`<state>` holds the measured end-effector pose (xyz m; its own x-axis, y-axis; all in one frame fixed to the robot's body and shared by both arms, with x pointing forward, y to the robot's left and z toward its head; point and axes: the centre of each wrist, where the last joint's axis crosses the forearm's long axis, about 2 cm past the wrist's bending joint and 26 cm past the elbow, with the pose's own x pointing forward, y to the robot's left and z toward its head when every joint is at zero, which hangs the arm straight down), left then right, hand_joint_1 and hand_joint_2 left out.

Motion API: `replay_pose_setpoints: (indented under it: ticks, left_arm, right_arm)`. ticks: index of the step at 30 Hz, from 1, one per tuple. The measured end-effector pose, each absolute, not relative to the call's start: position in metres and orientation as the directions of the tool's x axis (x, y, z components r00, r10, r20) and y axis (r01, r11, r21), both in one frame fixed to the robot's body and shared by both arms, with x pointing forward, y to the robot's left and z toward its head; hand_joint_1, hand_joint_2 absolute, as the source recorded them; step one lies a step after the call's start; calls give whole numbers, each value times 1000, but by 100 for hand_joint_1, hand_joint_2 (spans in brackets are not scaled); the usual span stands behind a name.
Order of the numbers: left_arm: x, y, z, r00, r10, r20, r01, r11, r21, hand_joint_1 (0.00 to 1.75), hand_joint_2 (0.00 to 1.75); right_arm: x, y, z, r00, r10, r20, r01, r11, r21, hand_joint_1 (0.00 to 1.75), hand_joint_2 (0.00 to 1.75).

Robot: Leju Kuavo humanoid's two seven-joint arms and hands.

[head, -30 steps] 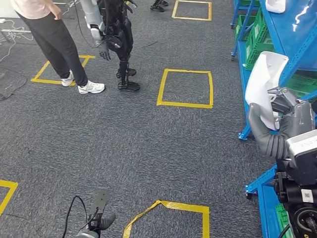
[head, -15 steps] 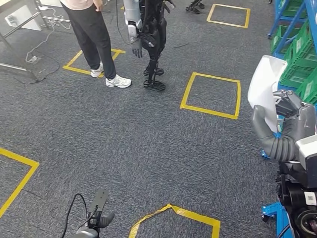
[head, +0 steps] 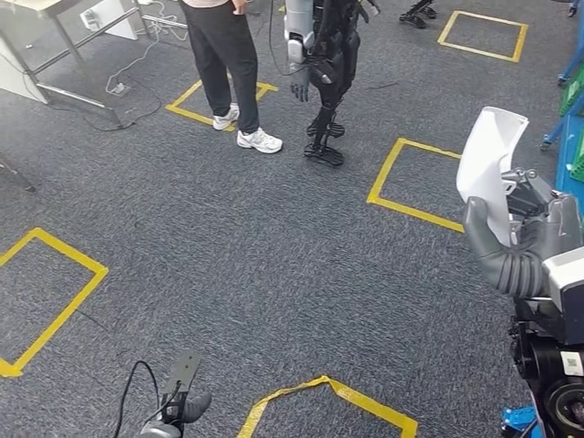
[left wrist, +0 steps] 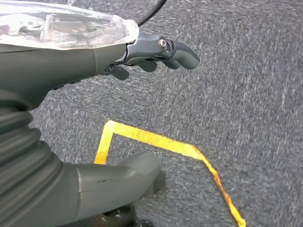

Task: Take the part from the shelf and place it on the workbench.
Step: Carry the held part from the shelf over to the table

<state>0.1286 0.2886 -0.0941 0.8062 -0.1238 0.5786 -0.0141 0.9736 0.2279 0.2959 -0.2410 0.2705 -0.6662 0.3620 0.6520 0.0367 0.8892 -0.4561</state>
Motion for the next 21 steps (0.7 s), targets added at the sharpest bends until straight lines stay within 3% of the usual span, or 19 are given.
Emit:
replay_pose_setpoints:
  ticks: [21]
  left_arm:
    - [128,290,-94,806,-125,578,-17,972,235,0,175]
  right_arm:
    - [300,-245,274,-685,348,640,40,895,-444,175,175]
